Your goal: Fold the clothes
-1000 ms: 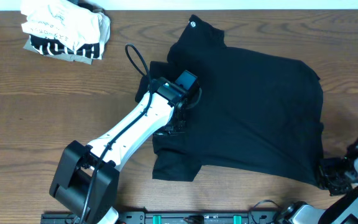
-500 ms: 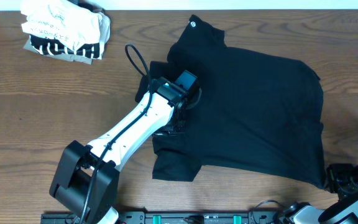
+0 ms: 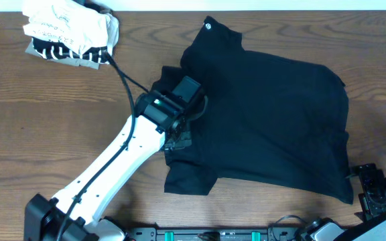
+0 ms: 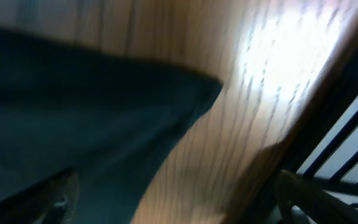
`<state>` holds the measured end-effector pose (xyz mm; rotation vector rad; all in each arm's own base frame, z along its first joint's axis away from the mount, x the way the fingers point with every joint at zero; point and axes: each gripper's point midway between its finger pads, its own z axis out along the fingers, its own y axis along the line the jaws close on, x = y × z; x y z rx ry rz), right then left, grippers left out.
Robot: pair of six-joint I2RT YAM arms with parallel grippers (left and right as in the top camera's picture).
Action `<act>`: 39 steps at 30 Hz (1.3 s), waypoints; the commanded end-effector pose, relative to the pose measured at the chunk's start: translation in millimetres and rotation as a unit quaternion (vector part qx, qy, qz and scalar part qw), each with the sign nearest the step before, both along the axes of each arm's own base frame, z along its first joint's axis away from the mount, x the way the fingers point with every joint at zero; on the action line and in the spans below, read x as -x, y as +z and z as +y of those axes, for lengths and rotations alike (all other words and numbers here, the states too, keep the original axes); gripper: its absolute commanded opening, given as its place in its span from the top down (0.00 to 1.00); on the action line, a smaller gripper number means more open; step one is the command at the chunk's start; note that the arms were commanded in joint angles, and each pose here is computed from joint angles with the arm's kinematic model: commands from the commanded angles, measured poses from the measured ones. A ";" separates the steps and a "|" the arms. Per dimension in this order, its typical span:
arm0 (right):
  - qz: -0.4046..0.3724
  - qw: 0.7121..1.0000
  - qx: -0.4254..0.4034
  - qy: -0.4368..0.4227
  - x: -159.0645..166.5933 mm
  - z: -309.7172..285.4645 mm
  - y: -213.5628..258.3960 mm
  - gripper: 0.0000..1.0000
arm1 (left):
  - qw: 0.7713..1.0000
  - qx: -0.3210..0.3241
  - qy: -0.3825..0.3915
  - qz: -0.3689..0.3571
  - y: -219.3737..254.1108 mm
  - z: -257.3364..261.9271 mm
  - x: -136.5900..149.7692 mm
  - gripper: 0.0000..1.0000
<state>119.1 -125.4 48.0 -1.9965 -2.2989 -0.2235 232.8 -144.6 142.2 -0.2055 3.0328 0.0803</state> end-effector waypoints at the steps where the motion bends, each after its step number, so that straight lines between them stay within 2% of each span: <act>1: -0.024 1.000 -0.007 0.016 -5.9 1.7 5.6 0.01 | 0.999 -0.017 0.032 0.018 -4.5 9.5 8.6 0.71; 2: -0.024 1.000 -0.007 0.016 -5.9 1.8 5.6 0.01 | 0.999 -0.015 0.031 0.029 -6.9 9.3 13.1 0.68; 4: -0.024 1.000 -0.007 0.016 -5.9 1.8 5.6 0.01 | 0.998 -0.011 0.030 0.051 -14.0 8.8 22.3 0.33; 5: -0.024 1.000 -0.007 0.016 -5.9 1.8 5.6 0.01 | 0.998 -0.009 0.026 0.063 -19.4 8.7 27.7 0.11; 6: -0.024 1.000 -0.007 0.016 -6.1 1.6 5.6 0.01 | 0.997 -0.009 0.023 0.072 -24.4 9.4 31.5 0.08; 11: -0.026 0.999 -0.004 0.020 -6.7 0.7 5.5 0.01 | 0.997 -0.007 0.023 0.075 -44.6 11.5 36.6 0.08; 18: -0.027 0.999 -0.004 0.024 -7.0 0.6 5.5 0.01 | 0.997 0.062 0.029 0.039 -34.4 1.4 42.8 0.08; 22: -0.029 0.999 -0.001 0.024 -7.9 -0.8 5.3 0.01 | 0.995 0.096 0.038 0.007 -36.6 8.7 56.6 0.08; 29: -0.029 0.999 -0.001 0.024 -7.9 -0.8 5.3 0.01 | 0.986 0.160 0.036 0.008 -54.6 6.8 84.6 0.08; 39: -0.028 0.999 -0.003 0.024 -7.3 0.1 5.4 0.01 | 0.983 0.164 0.069 0.045 -100.9 8.0 99.3 0.20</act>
